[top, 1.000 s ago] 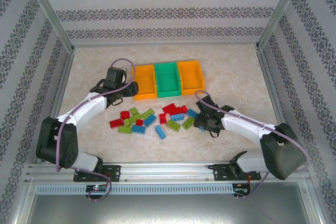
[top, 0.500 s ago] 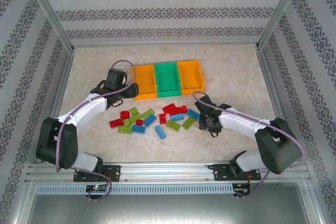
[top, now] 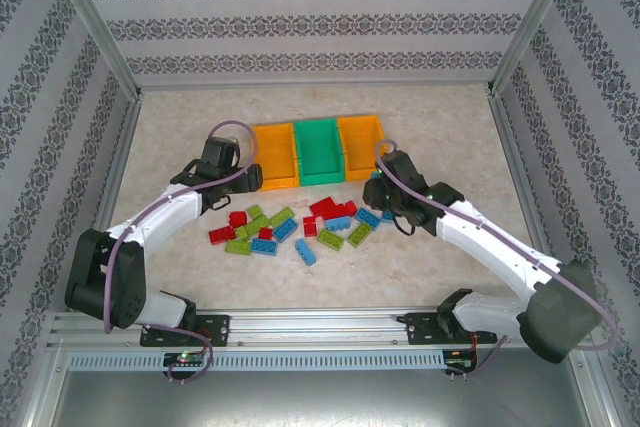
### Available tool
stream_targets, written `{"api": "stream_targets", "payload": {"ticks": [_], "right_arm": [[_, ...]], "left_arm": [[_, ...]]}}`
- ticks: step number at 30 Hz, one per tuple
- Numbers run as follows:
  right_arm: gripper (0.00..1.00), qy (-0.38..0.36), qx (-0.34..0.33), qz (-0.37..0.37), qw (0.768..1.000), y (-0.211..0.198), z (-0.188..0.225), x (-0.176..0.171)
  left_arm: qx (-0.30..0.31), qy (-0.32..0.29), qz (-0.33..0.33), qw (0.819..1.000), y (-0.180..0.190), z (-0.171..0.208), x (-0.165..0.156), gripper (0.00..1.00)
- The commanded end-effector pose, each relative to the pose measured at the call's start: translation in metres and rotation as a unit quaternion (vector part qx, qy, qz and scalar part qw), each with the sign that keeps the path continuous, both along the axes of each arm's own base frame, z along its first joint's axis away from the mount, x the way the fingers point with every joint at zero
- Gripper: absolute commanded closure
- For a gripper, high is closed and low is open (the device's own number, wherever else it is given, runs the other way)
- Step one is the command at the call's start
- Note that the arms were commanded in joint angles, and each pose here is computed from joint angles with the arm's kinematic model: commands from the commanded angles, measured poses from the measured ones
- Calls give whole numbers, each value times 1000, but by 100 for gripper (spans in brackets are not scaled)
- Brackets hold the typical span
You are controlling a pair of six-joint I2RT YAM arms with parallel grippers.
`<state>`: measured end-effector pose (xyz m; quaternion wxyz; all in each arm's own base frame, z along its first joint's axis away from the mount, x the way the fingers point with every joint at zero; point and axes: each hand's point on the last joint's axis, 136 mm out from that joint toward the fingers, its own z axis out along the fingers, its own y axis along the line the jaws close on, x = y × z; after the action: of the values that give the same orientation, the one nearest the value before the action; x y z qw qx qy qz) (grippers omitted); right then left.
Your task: Sort the legos into containers by color
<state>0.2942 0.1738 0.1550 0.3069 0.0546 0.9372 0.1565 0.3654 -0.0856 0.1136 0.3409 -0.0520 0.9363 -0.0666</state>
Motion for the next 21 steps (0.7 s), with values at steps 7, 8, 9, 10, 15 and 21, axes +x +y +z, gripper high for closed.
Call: {"api": "stream_targets", "payload": {"ticks": [7,8,9,10,15,21], "right_arm": [[70,-37,14,75,996,56,28,72],[70,-37,19,81,996,61,28,80],[70,-32,20,87,995,66,26,85],[70,-28,21,94,995,71,25,91],[70,14,17,127,992,100,1,114],[71,45,20,117,992,111,-25,134]], "left_arm": [[14,-8,18,1000,9,6,-15,0],[16,-9,21,1000,11,6,-17,1],[19,-7,22,1000,12,5,-18,1],[22,-5,24,999,13,3,-19,1],[27,5,29,999,15,-2,-21,1],[14,28,30,999,12,-7,-27,0]]}}
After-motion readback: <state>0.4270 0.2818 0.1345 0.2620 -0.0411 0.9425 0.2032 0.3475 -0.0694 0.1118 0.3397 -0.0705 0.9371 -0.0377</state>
